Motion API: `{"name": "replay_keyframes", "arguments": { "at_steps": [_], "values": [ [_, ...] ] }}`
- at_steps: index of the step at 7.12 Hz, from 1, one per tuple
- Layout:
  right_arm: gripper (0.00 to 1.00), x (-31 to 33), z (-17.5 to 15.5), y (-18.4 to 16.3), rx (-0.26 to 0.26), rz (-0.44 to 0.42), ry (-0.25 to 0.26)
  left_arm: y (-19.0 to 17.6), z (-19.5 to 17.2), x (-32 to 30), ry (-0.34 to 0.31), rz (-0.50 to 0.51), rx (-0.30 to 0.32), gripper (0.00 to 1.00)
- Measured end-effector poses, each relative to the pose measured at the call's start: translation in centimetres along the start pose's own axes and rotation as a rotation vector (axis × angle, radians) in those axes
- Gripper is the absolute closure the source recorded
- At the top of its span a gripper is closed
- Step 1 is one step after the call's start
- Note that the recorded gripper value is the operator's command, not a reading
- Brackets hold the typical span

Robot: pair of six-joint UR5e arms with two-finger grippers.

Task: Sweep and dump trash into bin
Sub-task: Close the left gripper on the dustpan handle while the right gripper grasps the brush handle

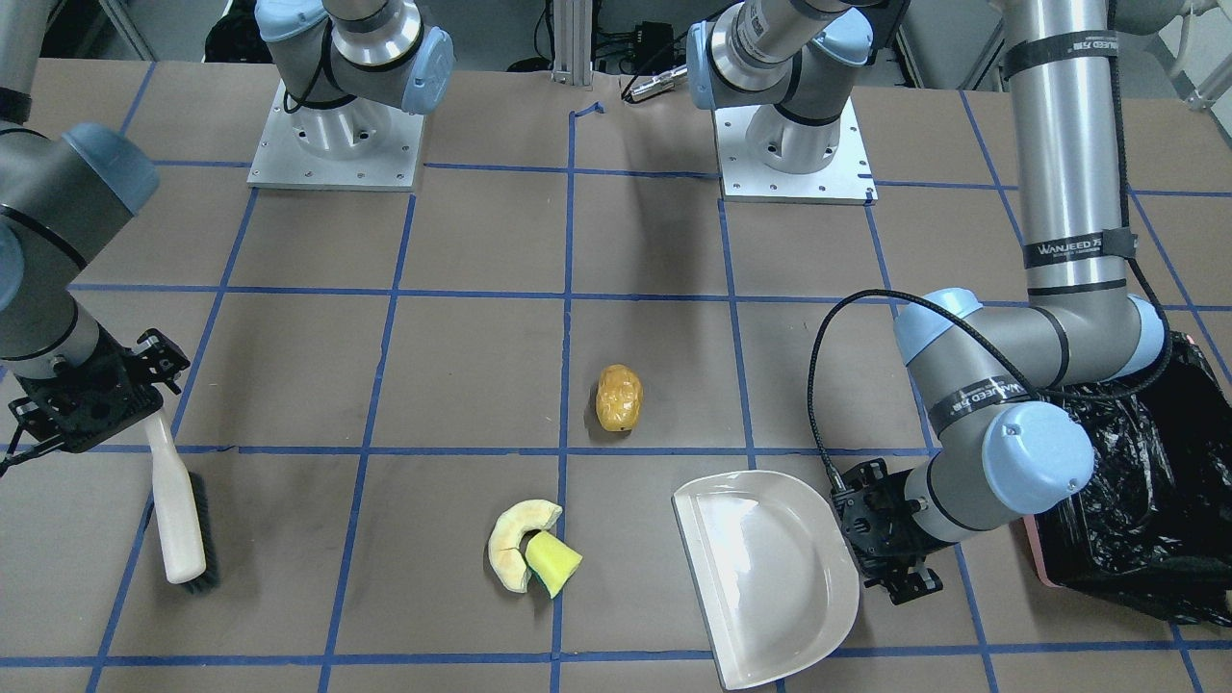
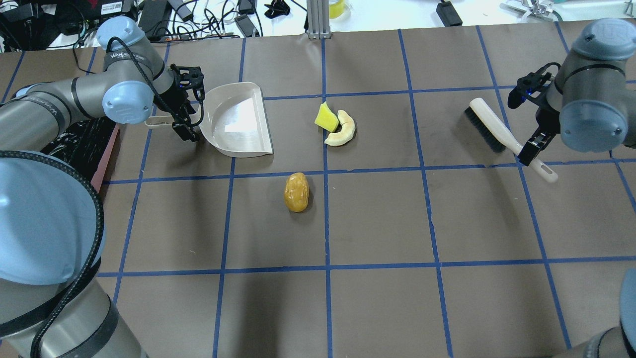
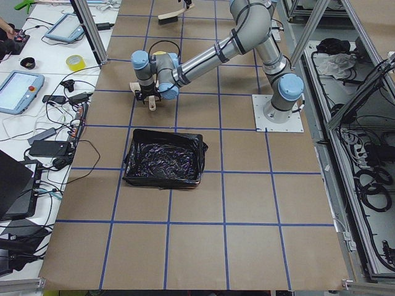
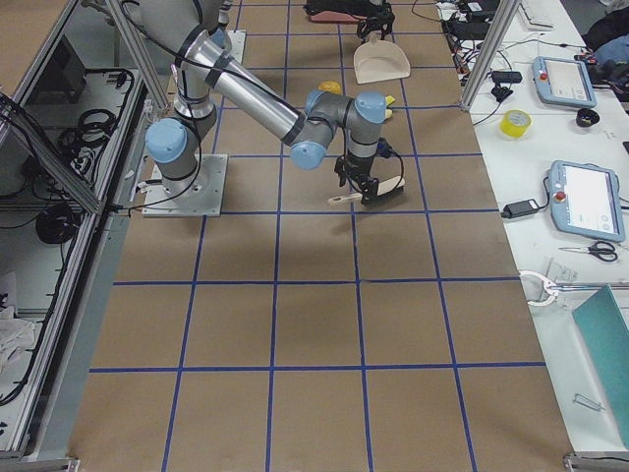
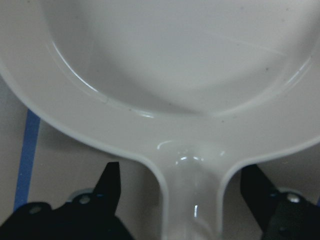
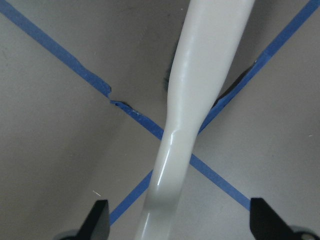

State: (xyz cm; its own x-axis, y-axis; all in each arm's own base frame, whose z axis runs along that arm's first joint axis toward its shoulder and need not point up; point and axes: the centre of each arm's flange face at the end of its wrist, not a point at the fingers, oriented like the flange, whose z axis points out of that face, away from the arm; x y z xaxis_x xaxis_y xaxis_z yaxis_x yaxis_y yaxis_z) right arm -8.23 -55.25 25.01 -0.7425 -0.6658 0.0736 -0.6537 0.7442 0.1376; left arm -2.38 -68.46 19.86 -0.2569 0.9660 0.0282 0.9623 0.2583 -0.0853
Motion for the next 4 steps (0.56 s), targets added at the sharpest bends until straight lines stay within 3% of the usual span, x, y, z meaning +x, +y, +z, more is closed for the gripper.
{"name": "replay_keyframes", "arguments": {
  "at_steps": [1,2,3,4],
  "values": [
    [0.07,-0.3,0.5,0.1,-0.006,-0.001,-0.01,-0.1,0.2,0.1,0.004,0.0,0.01,0.42],
    [0.08,-0.5,1.0,0.2,-0.011,-0.001,-0.019,-0.1,0.4,0.2,0.006,0.002,0.014,0.66],
    [0.08,-0.6,1.4,0.2,-0.016,-0.002,-0.027,-0.1,0.6,0.3,0.007,0.004,0.016,0.71],
    [0.22,-0.4,1.9,0.3,-0.02,0.002,-0.034,-0.1,0.6,0.4,0.008,0.005,0.017,0.84]
  ]
}}
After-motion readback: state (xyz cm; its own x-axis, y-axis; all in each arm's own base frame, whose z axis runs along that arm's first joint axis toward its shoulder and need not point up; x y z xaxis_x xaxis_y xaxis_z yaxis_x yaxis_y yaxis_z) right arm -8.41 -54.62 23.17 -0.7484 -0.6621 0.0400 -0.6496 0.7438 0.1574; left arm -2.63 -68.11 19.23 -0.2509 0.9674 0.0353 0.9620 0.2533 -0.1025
